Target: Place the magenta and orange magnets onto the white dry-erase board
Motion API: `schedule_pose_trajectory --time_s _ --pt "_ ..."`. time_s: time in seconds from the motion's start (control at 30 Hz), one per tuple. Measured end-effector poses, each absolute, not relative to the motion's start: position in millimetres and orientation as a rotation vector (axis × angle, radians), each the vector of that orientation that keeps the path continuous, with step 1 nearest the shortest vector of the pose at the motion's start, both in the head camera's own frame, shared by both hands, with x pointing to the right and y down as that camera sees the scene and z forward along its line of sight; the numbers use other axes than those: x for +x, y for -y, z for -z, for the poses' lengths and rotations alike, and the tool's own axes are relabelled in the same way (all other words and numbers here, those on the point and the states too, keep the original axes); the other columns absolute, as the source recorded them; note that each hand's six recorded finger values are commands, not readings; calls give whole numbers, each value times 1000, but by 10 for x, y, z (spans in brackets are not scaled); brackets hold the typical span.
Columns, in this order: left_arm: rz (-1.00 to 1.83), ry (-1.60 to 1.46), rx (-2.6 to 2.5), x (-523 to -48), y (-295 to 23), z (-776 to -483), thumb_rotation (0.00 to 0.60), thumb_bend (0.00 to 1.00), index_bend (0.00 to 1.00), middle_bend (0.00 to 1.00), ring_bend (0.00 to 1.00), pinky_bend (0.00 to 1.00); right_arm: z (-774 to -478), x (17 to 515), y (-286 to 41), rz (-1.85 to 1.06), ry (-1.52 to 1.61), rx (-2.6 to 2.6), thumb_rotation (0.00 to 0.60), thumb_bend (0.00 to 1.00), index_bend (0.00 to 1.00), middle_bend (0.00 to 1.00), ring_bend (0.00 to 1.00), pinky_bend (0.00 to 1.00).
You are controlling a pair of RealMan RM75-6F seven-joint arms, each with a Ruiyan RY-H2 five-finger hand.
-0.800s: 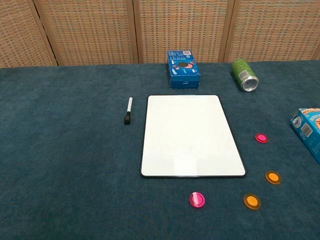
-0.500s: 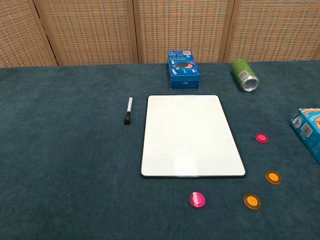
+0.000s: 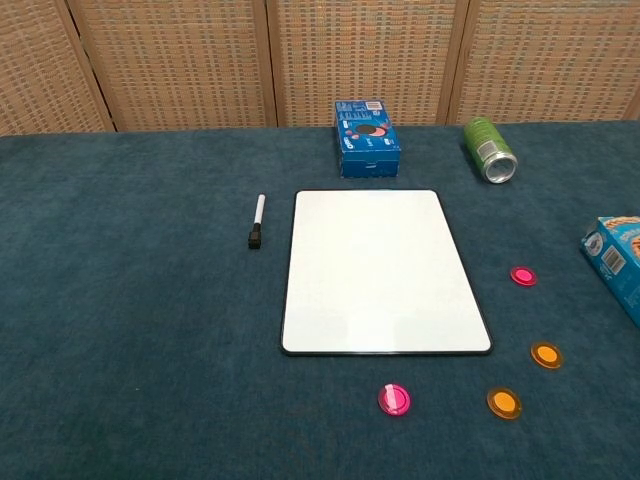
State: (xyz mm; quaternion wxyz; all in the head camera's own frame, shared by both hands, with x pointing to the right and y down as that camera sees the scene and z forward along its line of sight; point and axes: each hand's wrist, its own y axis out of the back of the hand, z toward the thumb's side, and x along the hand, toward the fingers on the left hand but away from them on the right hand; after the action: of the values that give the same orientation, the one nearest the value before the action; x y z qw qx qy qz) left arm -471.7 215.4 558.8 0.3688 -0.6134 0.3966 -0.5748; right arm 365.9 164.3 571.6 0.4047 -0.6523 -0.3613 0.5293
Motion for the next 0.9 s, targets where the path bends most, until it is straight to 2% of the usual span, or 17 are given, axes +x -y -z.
schedule_pose_trajectory --time_s 0.1,0.2,0.3,0.4,0.57,0.77,0.9 --pt "1481 -1021 -1572 -4724 -2145 -5591 600 0 0 0 0 7 -5774 3428 -1405 -1294 865 -1683 600 4 153 0 0 0" --pt "1491 -1017 -1571 -4728 -2139 -5609 600 0 0 0 0 7 -5847 3208 -1238 -1262 824 -1730 600 39 211 0 0 0" --pt "1503 -1009 -1562 -4735 -2125 -5631 600 0 0 0 0 7 -5988 2973 -1114 -1246 775 -1785 600 113 246 0 0 0" --pt "1513 -1008 -1549 -4739 -2113 -5642 600 0 0 0 0 7 -6155 2761 -1048 -1250 728 -1821 600 132 253 0 0 0" --pt "1512 -1012 -1556 -4731 -2105 -5646 600 0 0 0 0 7 -6404 2526 -1039 -1281 665 -1855 600 204 266 0 0 0" --pt "1514 -1019 -1564 -4747 -2107 -5643 600 0 0 0 0 7 -6657 2376 -1099 -1342 586 -1873 600 213 295 0 0 0" --pt "1517 -1024 -1571 -4763 -2107 -5641 600 0 0 0 0 7 -6797 2332 -1194 -1382 523 -1876 600 269 318 0 0 0"
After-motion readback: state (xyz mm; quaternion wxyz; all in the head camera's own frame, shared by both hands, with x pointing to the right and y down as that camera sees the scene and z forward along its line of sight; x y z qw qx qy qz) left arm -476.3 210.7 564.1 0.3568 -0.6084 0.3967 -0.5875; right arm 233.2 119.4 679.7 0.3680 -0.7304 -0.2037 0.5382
